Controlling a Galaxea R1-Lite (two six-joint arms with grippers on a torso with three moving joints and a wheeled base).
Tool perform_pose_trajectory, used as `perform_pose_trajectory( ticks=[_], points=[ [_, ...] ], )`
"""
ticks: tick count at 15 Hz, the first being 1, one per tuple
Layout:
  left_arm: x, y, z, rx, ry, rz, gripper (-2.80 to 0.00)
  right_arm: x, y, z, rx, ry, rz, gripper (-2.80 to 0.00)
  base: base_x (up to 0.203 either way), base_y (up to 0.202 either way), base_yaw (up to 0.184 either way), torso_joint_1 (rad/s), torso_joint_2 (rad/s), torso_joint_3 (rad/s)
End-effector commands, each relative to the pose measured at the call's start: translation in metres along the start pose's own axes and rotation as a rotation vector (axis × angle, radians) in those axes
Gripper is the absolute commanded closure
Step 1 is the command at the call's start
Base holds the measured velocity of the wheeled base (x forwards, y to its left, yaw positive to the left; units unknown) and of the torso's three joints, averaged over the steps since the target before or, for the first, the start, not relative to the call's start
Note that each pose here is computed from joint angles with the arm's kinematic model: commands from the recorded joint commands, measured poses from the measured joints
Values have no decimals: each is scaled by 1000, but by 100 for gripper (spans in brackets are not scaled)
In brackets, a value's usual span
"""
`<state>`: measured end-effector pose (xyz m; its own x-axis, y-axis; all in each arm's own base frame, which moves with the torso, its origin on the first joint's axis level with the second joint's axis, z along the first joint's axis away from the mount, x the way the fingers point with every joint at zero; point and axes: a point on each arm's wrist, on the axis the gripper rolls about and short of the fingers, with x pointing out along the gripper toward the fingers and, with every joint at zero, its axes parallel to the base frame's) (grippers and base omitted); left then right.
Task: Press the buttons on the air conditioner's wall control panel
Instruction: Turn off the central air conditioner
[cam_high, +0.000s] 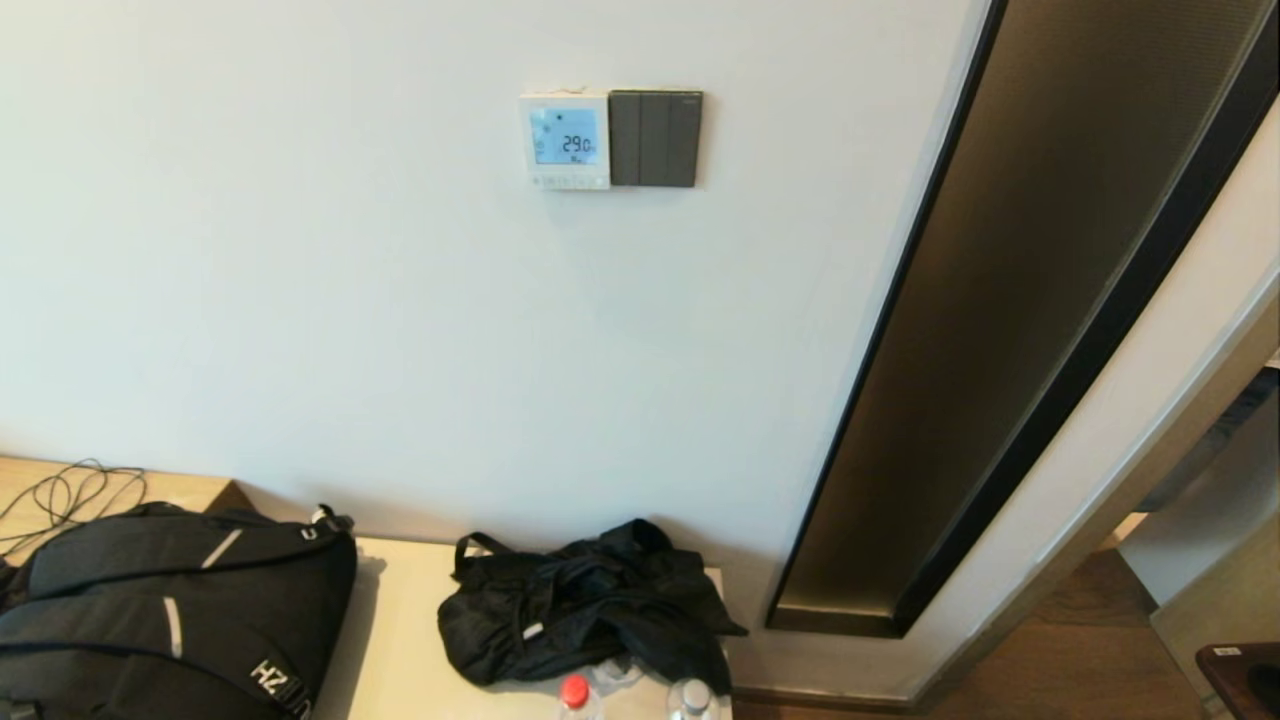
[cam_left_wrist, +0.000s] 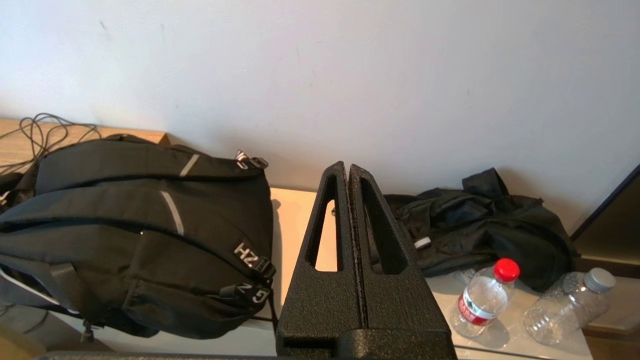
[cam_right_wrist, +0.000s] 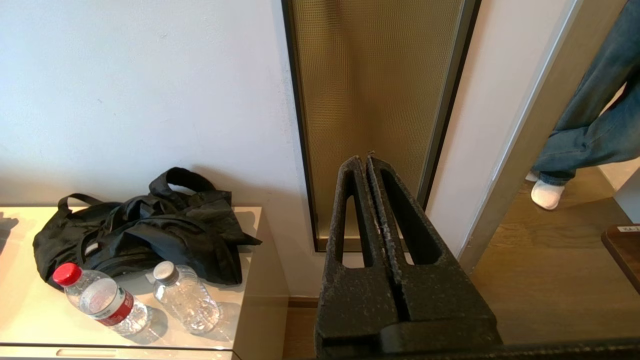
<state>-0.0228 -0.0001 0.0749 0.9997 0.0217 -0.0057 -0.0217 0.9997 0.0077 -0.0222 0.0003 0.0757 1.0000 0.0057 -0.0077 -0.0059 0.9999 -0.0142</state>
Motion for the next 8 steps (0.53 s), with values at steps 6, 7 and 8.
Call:
perform_pose_trajectory(
  ticks=[6, 7, 8],
  points=[
    [0, 0, 0, -9, -3, -3, 0, 0, 0, 0, -1, 3, 0, 0, 0, 0, 0, 0, 0, 0],
    [0, 0, 0, -10, -3, -3, 0, 0, 0, 0, -1, 3, 0, 0, 0, 0, 0, 0, 0, 0],
    [0, 0, 0, -11, -4, -3, 0, 0, 0, 0, 0, 3, 0, 0, 0, 0, 0, 0, 0, 0]
  ],
)
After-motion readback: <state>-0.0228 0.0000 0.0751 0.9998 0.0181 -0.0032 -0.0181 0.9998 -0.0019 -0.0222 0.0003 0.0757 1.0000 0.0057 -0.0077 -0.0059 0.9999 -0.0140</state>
